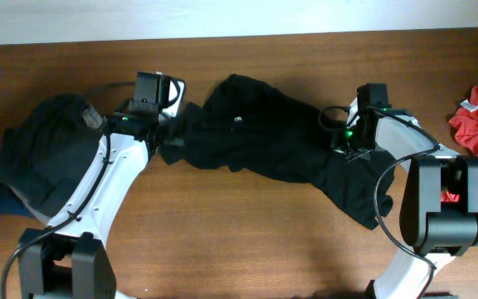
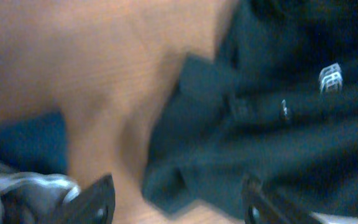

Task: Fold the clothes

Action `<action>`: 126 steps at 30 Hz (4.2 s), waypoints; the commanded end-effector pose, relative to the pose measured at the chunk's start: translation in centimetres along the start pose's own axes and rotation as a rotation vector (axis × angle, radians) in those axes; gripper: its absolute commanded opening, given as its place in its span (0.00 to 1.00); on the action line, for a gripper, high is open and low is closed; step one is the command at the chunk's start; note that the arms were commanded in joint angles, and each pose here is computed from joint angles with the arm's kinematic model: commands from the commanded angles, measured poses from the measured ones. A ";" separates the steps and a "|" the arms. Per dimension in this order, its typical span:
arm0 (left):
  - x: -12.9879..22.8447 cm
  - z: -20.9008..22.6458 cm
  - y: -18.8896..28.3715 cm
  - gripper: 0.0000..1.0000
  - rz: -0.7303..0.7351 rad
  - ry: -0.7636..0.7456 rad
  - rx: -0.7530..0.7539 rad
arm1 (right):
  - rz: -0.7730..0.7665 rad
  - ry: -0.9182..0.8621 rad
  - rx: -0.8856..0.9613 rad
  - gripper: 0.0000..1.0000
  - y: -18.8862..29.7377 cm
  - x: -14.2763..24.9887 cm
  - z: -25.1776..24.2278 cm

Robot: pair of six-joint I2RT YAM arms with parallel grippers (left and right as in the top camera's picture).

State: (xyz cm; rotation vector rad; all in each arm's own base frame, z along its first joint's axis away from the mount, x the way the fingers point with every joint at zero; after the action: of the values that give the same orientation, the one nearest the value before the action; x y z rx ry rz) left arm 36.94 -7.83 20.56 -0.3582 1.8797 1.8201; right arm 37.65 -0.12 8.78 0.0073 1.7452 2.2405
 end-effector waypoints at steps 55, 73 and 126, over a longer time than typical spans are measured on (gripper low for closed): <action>-0.5 -8.6 -2.2 0.73 0.077 -0.527 0.045 | 0.120 -0.024 -0.008 0.54 0.3 1.5 -0.3; 6.4 -16.2 -2.4 0.53 0.259 -0.565 0.375 | 0.125 -0.025 -0.003 0.57 0.3 1.5 -0.3; 1.5 -4.7 17.0 0.00 -0.135 -0.203 -0.131 | 0.179 -0.263 0.056 0.50 5.1 3.1 -8.1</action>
State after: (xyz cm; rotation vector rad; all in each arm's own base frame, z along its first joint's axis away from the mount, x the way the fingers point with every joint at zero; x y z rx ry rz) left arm 26.98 -12.71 32.22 -0.1495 1.6053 1.7837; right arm 32.05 -8.00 10.61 0.4922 1.7061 2.2115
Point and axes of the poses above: each gripper's point midway between its finger pads, its own y axis back along the fingers, its own z axis along the line the jaws close on, x = y × z, the point moved 9 cm from there along y, back along the fingers, and after that the axes turned 5 degrees about y, right-handed, at the moved point
